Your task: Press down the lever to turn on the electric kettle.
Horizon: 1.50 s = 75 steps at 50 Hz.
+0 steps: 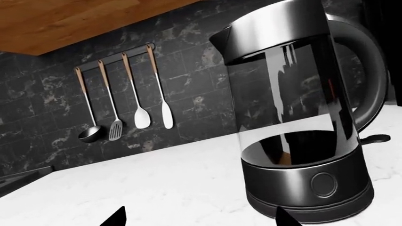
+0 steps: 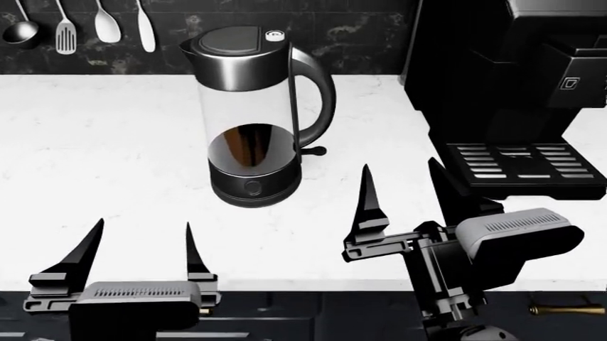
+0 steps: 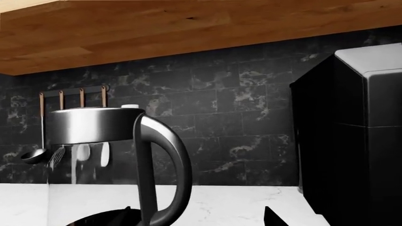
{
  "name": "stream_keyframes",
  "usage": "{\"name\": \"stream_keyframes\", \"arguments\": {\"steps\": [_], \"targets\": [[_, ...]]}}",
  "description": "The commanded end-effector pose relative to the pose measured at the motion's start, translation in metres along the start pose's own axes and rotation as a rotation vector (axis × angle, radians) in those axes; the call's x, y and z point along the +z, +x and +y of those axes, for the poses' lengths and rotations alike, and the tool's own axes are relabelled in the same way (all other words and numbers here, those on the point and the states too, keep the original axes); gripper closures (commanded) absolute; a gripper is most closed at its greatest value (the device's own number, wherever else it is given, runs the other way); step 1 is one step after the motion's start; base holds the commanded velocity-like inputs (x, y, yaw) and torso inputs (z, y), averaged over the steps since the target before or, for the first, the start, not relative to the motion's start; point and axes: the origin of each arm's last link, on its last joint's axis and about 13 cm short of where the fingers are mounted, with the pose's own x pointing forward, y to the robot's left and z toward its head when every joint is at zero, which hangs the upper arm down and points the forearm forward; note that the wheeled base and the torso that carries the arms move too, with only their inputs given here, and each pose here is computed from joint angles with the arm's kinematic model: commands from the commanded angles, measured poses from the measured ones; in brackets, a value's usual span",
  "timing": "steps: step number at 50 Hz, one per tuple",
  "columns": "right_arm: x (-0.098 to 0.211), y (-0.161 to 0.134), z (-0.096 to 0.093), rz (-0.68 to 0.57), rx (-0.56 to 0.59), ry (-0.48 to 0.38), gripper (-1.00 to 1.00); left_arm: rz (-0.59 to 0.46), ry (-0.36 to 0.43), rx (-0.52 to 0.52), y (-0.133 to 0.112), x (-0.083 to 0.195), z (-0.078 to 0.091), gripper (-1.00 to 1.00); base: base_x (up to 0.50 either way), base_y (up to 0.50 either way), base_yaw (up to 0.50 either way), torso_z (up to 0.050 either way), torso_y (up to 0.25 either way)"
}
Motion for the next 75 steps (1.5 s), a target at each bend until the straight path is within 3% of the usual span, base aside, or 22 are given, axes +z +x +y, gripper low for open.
{"name": "stream_keyframes", "arguments": {"steps": [1, 27, 39, 40, 75], "targets": [[-0.001, 0.001, 0.000, 0.001, 0.000, 0.002, -1.00, 0.003, -0.001, -0.005, 0.000, -0.001, -0.001, -1.00, 0.35, 0.00, 0.00, 0.000, 0.000], [-0.002, 0.001, -0.001, 0.016, 0.006, 0.003, -1.00, 0.000, 0.004, -0.012, 0.001, -0.003, -0.003, -1.00, 0.22, 0.00, 0.00, 0.000, 0.001], [-0.012, 0.025, 0.007, 0.083, 0.044, -0.056, -1.00, 0.005, 0.007, -0.029, 0.002, -0.005, -0.005, -1.00, 0.00, 0.00, 0.00, 0.000, 0.000], [-0.014, 0.027, 0.008, 0.087, 0.046, -0.054, 1.00, 0.005, 0.006, -0.029, 0.002, -0.005, -0.005, -1.00, 0.00, 0.00, 0.00, 0.000, 0.000], [-0.046, 0.048, 0.031, 0.202, 0.056, -0.139, 1.00, 0.010, -0.005, -0.036, -0.002, -0.009, -0.004, -1.00, 0.00, 0.00, 0.00, 0.000, 0.000]]}}
